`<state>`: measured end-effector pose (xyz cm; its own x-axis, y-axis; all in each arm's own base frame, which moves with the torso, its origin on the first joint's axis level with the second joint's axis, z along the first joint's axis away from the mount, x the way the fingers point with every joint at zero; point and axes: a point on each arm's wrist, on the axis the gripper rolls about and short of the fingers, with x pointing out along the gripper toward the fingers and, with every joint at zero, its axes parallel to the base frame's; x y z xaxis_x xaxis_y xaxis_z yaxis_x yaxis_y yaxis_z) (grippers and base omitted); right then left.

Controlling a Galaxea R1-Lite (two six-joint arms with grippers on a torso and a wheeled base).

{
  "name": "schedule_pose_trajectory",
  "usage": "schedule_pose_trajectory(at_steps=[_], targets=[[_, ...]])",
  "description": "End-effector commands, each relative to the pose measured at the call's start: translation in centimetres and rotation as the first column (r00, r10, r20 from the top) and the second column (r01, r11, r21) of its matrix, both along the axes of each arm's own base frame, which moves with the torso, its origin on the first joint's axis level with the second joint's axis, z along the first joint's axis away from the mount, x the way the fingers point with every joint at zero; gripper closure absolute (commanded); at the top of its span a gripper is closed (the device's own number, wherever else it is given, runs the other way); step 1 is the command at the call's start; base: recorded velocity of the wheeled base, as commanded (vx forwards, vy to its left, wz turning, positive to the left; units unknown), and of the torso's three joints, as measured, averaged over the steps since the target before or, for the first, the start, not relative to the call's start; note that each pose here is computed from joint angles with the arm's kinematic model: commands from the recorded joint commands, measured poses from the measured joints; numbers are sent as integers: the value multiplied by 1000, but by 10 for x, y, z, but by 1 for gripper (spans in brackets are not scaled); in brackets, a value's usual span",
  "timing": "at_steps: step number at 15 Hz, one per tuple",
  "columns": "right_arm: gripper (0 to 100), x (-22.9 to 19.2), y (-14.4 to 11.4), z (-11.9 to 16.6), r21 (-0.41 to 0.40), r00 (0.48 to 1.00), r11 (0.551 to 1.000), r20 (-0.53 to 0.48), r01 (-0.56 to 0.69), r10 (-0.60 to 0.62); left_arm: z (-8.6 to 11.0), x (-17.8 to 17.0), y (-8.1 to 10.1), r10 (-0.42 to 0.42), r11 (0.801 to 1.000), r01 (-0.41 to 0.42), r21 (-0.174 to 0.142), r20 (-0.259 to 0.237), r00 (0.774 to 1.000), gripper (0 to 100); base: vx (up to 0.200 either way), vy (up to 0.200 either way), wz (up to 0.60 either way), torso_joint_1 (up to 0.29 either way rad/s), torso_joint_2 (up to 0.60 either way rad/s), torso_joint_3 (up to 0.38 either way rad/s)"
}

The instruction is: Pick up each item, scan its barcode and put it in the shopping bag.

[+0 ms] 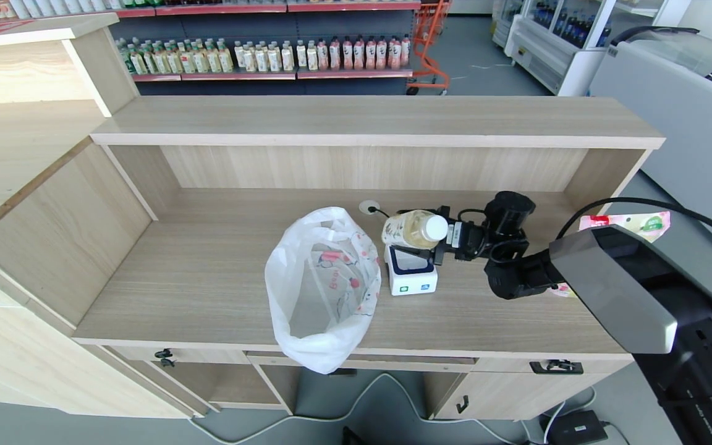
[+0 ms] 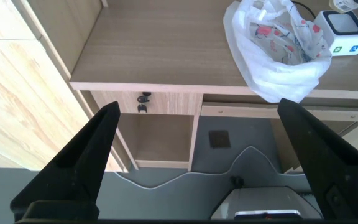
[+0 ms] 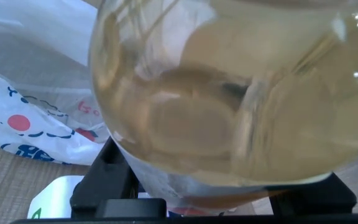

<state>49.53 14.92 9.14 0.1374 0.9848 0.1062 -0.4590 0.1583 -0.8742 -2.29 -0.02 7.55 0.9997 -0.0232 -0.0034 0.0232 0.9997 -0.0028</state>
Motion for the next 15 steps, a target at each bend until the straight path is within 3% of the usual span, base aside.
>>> schedule_pose_trajectory(at_steps=[1,15], targets=[[100,2,0,-4,-1,1000,1000,5,-3,3,0,0,0,0,1000,0,-2,0,1000,0,0,0,0,0,0,0],[100,2,-3,-26,-11,1000,1000,-16,-16,16,0,0,0,0,1000,0,-2,0,1000,0,0,0,0,0,0,0]])
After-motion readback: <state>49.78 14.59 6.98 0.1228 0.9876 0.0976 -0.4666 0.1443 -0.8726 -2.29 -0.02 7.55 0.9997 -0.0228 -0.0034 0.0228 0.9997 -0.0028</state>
